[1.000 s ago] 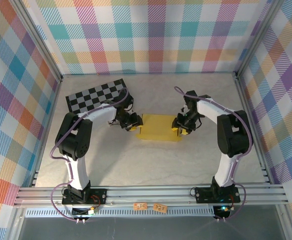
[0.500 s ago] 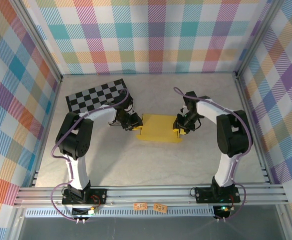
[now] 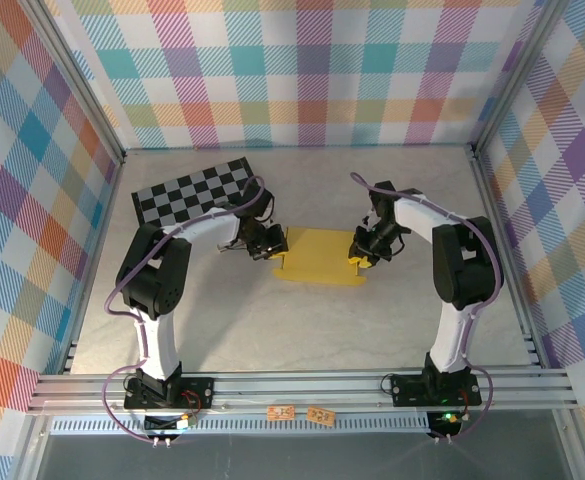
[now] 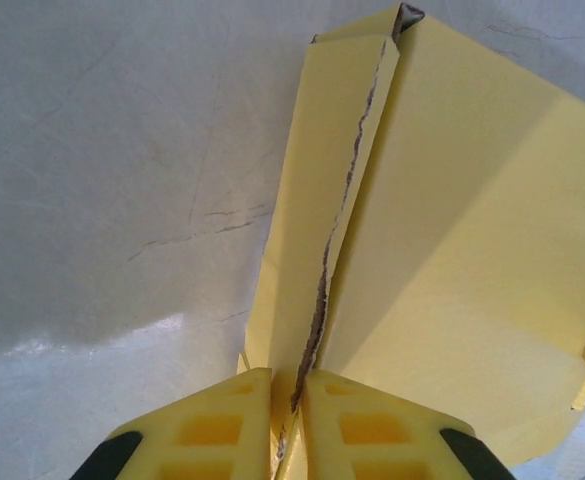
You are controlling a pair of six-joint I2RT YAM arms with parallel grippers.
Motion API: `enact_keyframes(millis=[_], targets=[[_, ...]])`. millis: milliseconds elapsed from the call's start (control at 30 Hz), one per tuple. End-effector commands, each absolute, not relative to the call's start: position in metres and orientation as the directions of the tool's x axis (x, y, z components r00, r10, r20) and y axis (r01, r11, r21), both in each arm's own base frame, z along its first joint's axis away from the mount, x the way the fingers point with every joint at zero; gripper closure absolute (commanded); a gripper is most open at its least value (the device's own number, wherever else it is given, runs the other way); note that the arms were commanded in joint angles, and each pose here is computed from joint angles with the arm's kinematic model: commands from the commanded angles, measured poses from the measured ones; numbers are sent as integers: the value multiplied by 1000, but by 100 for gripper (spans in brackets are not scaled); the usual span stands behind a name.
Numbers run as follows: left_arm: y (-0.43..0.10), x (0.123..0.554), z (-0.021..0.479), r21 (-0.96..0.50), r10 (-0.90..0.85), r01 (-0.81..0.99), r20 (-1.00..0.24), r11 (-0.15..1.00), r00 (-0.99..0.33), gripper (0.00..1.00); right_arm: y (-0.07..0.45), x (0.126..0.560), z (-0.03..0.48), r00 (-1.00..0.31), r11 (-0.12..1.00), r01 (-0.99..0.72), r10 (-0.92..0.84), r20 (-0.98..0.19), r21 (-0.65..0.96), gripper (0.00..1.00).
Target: Fold the paper box
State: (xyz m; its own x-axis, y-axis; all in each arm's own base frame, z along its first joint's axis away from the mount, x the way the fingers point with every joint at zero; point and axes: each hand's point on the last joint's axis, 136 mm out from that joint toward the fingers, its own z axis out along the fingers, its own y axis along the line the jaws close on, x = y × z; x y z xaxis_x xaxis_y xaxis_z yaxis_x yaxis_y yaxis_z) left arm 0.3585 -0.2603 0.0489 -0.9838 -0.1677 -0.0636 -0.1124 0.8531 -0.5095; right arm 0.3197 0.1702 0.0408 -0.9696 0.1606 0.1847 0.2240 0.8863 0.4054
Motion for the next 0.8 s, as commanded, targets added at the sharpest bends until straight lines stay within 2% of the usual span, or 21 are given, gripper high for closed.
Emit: enact_keyframes(millis=[0,100,333,500,633,767], targets=[[-293,327,27,-509,-87,-89,27,856,-996,86,190,317,16,-968,889,204,122,218,410,83],[-299,327,31,-508,-83,-80,16,858,-996,74,191,316,14,-967,891,205,120,224,405,83],[-306,333,47,-541,-85,-60,-22,839,-996,65,186,319,19,-974,906,176,103,204,384,83],[-311,336,47,-555,-78,-55,-17,830,-997,63,186,321,19,-975,910,168,96,201,380,83],[-312,342,68,-586,-101,-39,-73,810,-992,62,182,322,20,-975,916,163,94,199,365,83],[-307,341,86,-574,-113,-45,-83,818,-990,68,174,323,19,-973,920,179,113,202,350,84]])
